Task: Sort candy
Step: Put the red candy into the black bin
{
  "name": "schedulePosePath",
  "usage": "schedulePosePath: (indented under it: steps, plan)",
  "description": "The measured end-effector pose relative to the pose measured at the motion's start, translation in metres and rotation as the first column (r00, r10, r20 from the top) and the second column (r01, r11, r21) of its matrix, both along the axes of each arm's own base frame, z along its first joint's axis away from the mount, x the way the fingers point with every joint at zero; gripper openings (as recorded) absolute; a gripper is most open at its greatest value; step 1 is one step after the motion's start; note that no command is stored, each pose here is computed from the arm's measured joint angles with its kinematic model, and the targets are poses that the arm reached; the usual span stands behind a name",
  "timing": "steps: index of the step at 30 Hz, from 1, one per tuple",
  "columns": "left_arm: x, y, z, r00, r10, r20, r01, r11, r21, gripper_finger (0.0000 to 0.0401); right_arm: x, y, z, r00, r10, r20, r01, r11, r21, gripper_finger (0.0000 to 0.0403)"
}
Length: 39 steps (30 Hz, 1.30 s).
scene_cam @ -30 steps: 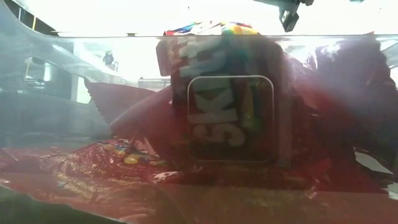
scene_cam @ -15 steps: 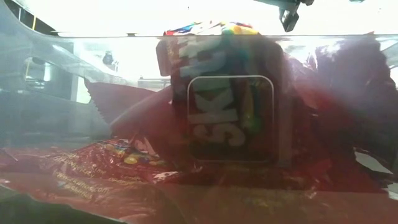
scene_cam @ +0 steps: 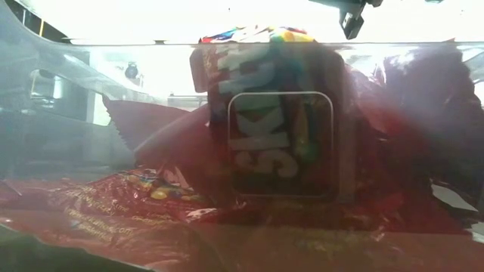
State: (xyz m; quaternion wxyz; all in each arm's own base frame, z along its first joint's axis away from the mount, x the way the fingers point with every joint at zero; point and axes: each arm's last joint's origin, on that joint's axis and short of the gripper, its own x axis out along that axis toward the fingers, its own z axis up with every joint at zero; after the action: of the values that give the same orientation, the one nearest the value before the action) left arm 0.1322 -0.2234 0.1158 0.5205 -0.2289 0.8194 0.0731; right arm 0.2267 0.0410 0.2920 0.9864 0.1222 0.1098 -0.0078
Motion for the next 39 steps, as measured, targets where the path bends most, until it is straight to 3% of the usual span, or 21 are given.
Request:
schedulePosePath:
  steps: [3, 7, 13, 17, 20, 24, 28, 32, 34, 36, 37, 39]
  plan:
    - [0.004, -0.003, 0.005, 0.998, -0.048, 0.034, 0.049, 0.999, -0.022, 0.0116, 0.000, 0.000, 0.000, 1.000, 0.003, -0.001, -0.003, 1.000, 0.001, 0.0000]
    - [0.011, -0.003, 0.023, 0.984, -0.101, 0.148, 0.110, 0.992, -0.056, 0.0019, 0.000, 0.000, -0.001, 1.000, 0.003, -0.006, -0.003, 1.000, -0.003, 0.0000]
    - [0.016, 0.012, 0.083, 0.940, -0.110, 0.323, 0.182, 0.962, -0.201, 0.0006, 0.000, 0.000, -0.001, 1.000, 0.003, -0.006, -0.003, 1.000, -0.003, 0.0000]
    - [0.016, 0.040, 0.128, 0.839, -0.066, 0.540, 0.199, 0.961, -0.192, 0.0005, 0.000, 0.000, 0.000, 1.000, 0.011, -0.005, -0.011, 1.000, -0.001, 0.0000]
    - [0.021, 0.067, 0.152, 0.703, -0.013, 0.711, 0.127, 0.986, -0.107, 0.0003, 0.000, 0.001, 0.000, 0.999, 0.038, -0.005, -0.038, 0.999, 0.005, 0.0000]
    - [0.039, 0.102, 0.174, 0.432, -0.058, 0.900, -0.020, 0.997, 0.074, 0.0002, 0.000, 0.003, 0.003, 0.996, 0.081, 0.027, -0.082, 0.996, 0.028, 0.0000]
    - [0.068, 0.133, 0.188, 0.213, -0.231, 0.949, -0.133, 0.956, 0.262, 0.0001, 0.002, 0.004, 0.011, 0.988, 0.105, 0.117, -0.112, 0.992, 0.060, 0.0000]
    - [0.101, 0.160, 0.200, -0.046, -0.428, 0.903, -0.199, 0.889, 0.412, 0.0001, 0.002, 0.006, 0.022, 0.959, 0.174, 0.222, -0.193, 0.979, 0.068, 0.0000]
    - [0.114, 0.176, 0.205, -0.186, -0.464, 0.866, -0.246, 0.875, 0.416, 0.0001, 0.001, 0.007, 0.025, 0.951, 0.184, 0.250, -0.206, 0.976, 0.068, 0.0000]
    - [0.121, 0.193, 0.203, -0.268, -0.450, 0.852, -0.284, 0.882, 0.376, 0.0001, 0.001, 0.007, 0.027, 0.945, 0.186, 0.270, -0.211, 0.975, 0.067, 0.0000]
    - [0.124, 0.201, 0.202, -0.298, -0.429, 0.852, -0.291, 0.891, 0.347, 0.0001, 0.001, 0.007, 0.027, 0.944, 0.185, 0.273, -0.210, 0.975, 0.066, 0.0000]
    - [0.126, 0.213, 0.192, -0.314, -0.379, 0.870, -0.286, 0.912, 0.294, 0.0001, 0.002, 0.006, 0.027, 0.944, 0.180, 0.275, -0.198, 0.979, 0.039, 0.0000]
